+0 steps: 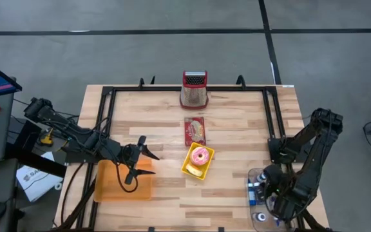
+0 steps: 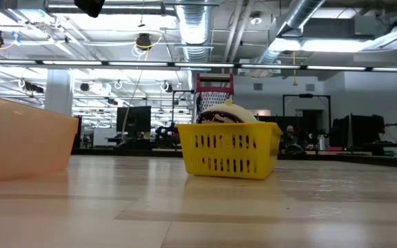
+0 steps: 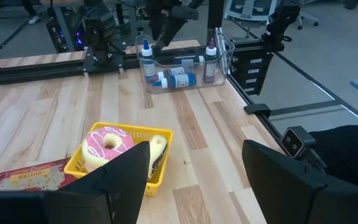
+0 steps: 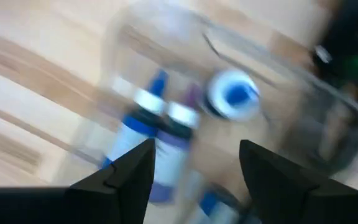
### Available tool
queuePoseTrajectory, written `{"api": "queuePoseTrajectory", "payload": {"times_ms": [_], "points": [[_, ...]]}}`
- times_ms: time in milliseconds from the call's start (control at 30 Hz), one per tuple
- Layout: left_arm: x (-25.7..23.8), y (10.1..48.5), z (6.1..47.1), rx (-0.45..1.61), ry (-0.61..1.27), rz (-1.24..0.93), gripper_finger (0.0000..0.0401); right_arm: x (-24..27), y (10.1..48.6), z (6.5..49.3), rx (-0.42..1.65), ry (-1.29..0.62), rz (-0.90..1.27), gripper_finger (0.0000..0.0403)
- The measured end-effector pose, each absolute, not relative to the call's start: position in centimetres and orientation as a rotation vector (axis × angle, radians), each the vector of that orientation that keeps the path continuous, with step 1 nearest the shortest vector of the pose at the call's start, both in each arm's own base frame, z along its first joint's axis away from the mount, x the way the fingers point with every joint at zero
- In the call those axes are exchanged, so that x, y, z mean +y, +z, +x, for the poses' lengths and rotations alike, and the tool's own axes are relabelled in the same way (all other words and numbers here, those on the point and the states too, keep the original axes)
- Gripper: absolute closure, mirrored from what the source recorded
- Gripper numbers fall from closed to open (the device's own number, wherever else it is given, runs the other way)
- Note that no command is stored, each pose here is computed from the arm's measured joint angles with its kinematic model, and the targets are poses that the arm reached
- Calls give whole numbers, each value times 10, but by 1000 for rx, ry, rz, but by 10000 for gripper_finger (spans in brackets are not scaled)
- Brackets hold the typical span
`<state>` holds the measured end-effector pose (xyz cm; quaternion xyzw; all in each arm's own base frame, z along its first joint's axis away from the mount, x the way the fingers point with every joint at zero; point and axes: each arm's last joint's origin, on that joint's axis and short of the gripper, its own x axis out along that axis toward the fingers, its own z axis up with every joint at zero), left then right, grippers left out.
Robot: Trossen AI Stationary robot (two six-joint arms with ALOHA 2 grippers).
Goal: Pick & Place Food Item
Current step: Put the red popcorn bag into the orange bin
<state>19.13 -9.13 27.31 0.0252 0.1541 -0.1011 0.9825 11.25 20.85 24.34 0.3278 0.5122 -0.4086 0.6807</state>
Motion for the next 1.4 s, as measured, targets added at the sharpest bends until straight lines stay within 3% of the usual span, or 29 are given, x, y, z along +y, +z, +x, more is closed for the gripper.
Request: {"api": "queuePoseTrajectory", "payload": {"times_ms": [267, 600, 867, 967, 1100, 1400], "points": [[-91, 273, 191, 310, -203, 51, 151, 204, 247, 152, 813, -701, 684, 196], [-91, 270, 190, 349, -193, 48, 151, 172, 257, 231, 647, -555, 568, 215], [-88, 267, 190, 373, -123, 51, 151, 107, 259, 273, 636, -689, 506, 240], [-85, 266, 190, 375, -12, 28, 151, 86, 259, 280, 650, -738, 496, 248], [-69, 261, 192, 394, 196, -95, 151, 70, 257, 283, 679, -781, 482, 252], [-25, 237, 228, 441, 425, -342, 151, 62, 255, 279, 747, -806, 415, 234]]}}
